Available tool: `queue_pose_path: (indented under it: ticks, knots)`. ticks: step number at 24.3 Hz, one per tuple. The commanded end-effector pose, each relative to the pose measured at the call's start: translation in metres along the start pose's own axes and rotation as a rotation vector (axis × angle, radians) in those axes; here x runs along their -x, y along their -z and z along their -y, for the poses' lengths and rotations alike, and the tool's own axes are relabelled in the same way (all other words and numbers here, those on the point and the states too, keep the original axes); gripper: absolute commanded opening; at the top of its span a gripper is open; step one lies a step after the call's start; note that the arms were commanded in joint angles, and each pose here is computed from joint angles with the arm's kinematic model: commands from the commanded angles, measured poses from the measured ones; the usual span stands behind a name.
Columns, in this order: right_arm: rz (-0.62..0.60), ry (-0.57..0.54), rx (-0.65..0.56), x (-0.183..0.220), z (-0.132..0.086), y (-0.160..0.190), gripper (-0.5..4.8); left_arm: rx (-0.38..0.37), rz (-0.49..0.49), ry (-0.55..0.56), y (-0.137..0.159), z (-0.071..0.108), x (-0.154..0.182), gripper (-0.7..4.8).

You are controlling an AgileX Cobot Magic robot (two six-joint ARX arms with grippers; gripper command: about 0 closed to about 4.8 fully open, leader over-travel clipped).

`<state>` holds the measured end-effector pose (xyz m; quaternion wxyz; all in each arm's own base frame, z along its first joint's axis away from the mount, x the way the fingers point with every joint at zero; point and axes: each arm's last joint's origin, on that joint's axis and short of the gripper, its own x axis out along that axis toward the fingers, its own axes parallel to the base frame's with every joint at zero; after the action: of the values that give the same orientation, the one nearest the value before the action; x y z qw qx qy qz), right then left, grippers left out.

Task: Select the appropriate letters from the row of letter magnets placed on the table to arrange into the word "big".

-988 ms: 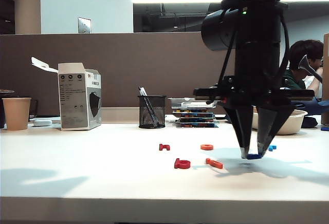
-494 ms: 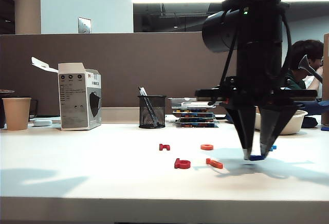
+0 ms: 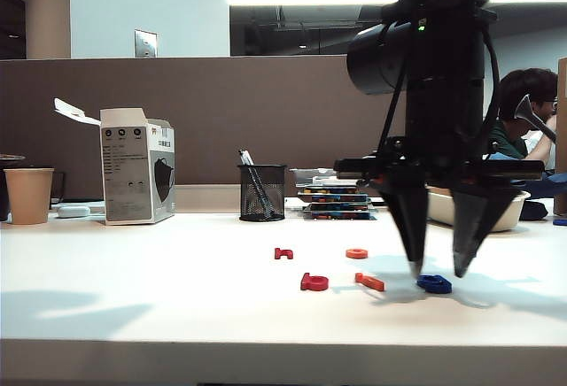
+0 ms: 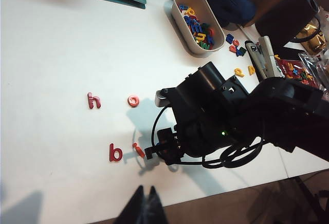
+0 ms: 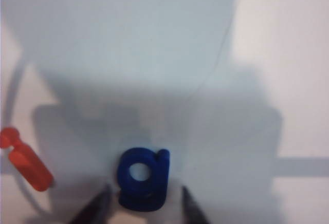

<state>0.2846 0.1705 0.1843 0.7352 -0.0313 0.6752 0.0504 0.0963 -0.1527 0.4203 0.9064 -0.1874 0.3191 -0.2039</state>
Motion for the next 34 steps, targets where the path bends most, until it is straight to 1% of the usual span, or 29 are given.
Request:
queue_pose_path:
  ticks: [1,8,10,12,14,15,16,17,18,20,22,23,26,27,29,31,34]
  knots:
    - [0.018,-0.008,0.007,0.002,-0.001,-0.001,1.85,0.001,0.011,0.004,-0.001,0.000,0.001,-0.05]
    - [0.096,-0.043,0.011,0.014,-0.002,-0.004,1.85,0.001,0.011,0.004,-0.001,0.000,0.001,-0.05]
    - [0.122,-0.054,0.010,0.021,-0.002,-0.003,1.85,0.001,0.011,0.004,-0.001,0.000,0.001,-0.05]
    - [0.163,-0.066,0.035,0.032,-0.001,-0.002,1.83,0.001,0.011,0.004,-0.001,0.000,0.001,-0.05]
    - [0.229,-0.080,0.060,0.046,0.001,-0.001,1.57,0.001,0.011,0.004,-0.001,0.000,0.001,-0.05]
    - [0.287,-0.095,0.048,0.059,0.006,-0.001,0.95,0.001,0.011,0.004,-0.001,0.000,0.001,-0.05]
    - [0.323,-0.100,0.046,0.067,0.009,0.000,0.51,0.001,0.011,0.005,-0.001,0.000,0.001,-0.05]
    - [0.386,-0.097,0.044,0.082,0.015,0.003,-0.04,0.001,0.011,0.005,-0.001,0.000,0.001,-0.05]
    - [0.424,-0.084,0.039,0.091,0.020,0.005,-0.07,0.001,0.011,0.004,-0.001,0.000,0.001,-0.05]
    - [0.545,-0.033,0.054,0.120,0.036,0.014,-0.07,0.001,0.011,0.004,-0.001,0.000,0.001,-0.05]
    - [0.606,-0.012,0.064,0.135,0.047,0.021,-0.07,0.001,0.011,0.004,-0.001,0.000,0.001,-0.05]
    - [0.663,-0.003,0.061,0.150,0.060,0.028,-0.07,0.002,0.013,0.005,-0.002,0.000,0.001,-0.05]
    - [0.773,0.014,0.008,0.179,0.084,0.046,-0.07,0.001,0.012,0.004,-0.001,0.000,0.001,-0.05]
    - [0.819,0.027,-0.018,0.190,0.096,0.056,-0.07,0.001,0.012,0.004,-0.001,0.000,0.001,-0.05]
    - [0.891,0.060,-0.031,0.206,0.110,0.075,-0.07,0.001,0.011,0.004,-0.001,0.000,0.001,-0.05]
    - [0.951,0.082,-0.044,0.214,0.119,0.096,-0.07,0.005,0.018,0.011,-0.002,0.001,0.001,-0.05]
    - [1.019,0.114,-0.088,0.212,0.133,0.122,-0.06,0.013,0.031,0.024,-0.003,0.002,0.001,-0.05]
